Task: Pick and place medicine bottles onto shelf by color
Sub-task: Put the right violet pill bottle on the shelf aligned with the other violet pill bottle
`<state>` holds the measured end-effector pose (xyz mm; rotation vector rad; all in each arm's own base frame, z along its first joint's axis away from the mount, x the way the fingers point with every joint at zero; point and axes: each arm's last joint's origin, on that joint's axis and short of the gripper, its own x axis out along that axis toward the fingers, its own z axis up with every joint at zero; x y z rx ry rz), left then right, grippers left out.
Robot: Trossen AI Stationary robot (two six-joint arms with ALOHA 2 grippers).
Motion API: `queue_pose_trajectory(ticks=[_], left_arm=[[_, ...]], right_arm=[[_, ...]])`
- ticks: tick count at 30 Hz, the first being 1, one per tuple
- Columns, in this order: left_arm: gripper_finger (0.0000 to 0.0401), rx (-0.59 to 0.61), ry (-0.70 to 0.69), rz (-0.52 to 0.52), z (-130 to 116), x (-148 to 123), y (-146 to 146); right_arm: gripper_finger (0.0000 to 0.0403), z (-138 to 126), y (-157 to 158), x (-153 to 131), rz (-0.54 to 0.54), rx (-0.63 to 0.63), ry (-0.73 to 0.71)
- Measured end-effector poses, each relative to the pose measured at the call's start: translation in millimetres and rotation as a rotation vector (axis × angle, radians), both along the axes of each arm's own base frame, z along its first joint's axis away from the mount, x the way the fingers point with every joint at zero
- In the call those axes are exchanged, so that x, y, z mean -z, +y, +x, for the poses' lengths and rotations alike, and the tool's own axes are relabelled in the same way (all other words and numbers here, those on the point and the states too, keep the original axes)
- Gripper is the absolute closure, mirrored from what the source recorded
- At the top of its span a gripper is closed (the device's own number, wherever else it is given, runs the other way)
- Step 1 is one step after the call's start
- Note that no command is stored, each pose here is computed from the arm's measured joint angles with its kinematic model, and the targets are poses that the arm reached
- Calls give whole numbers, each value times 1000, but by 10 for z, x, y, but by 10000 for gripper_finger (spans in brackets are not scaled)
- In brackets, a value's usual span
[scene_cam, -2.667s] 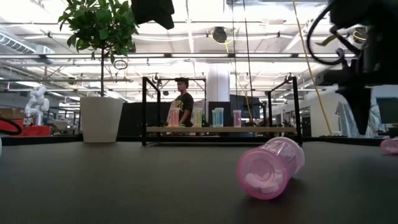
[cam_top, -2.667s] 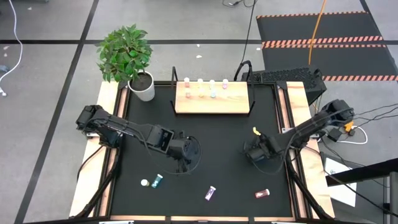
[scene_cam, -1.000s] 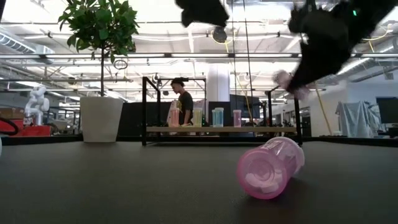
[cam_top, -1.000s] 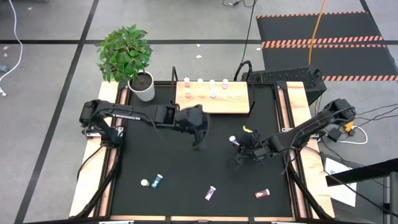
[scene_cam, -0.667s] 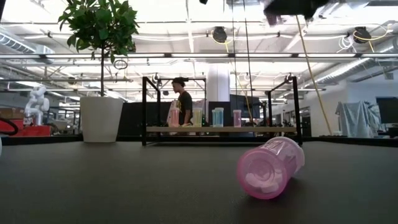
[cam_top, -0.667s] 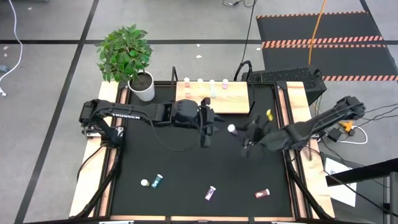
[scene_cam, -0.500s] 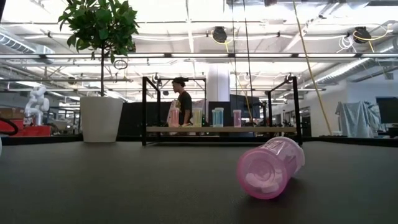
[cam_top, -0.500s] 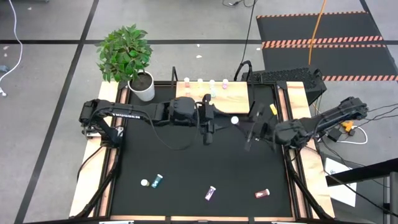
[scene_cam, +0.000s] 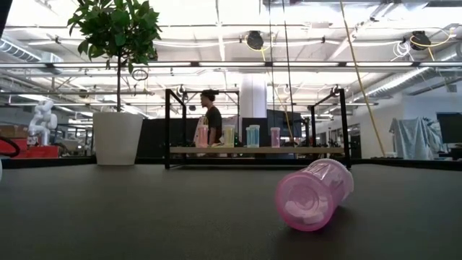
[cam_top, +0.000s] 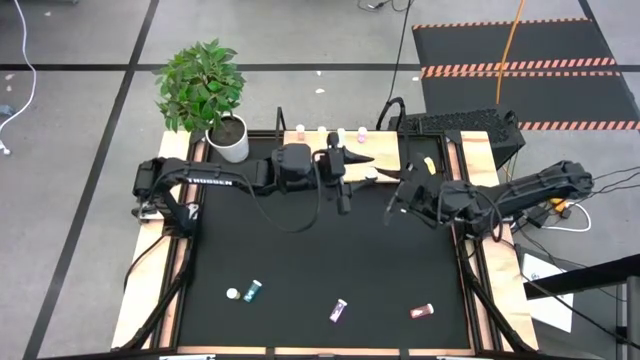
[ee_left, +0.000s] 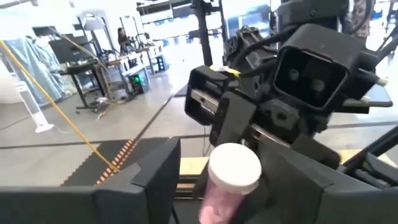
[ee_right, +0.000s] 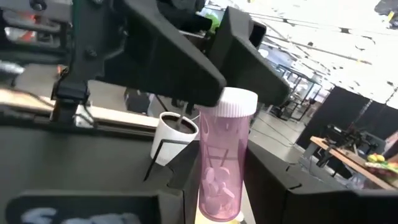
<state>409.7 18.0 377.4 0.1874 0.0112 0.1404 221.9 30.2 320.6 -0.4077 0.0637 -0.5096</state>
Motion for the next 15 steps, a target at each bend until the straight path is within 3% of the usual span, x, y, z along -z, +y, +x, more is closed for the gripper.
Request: queue_pose_trajectory(ticks=[9, 15], left_arm=[[246, 42, 9, 27, -7, 6, 149], [260, 30, -19, 25, -11, -17, 220]], right_arm=[[303, 11, -100, -63, 26, 46, -80], [303, 14, -146, -57, 24, 68, -74]])
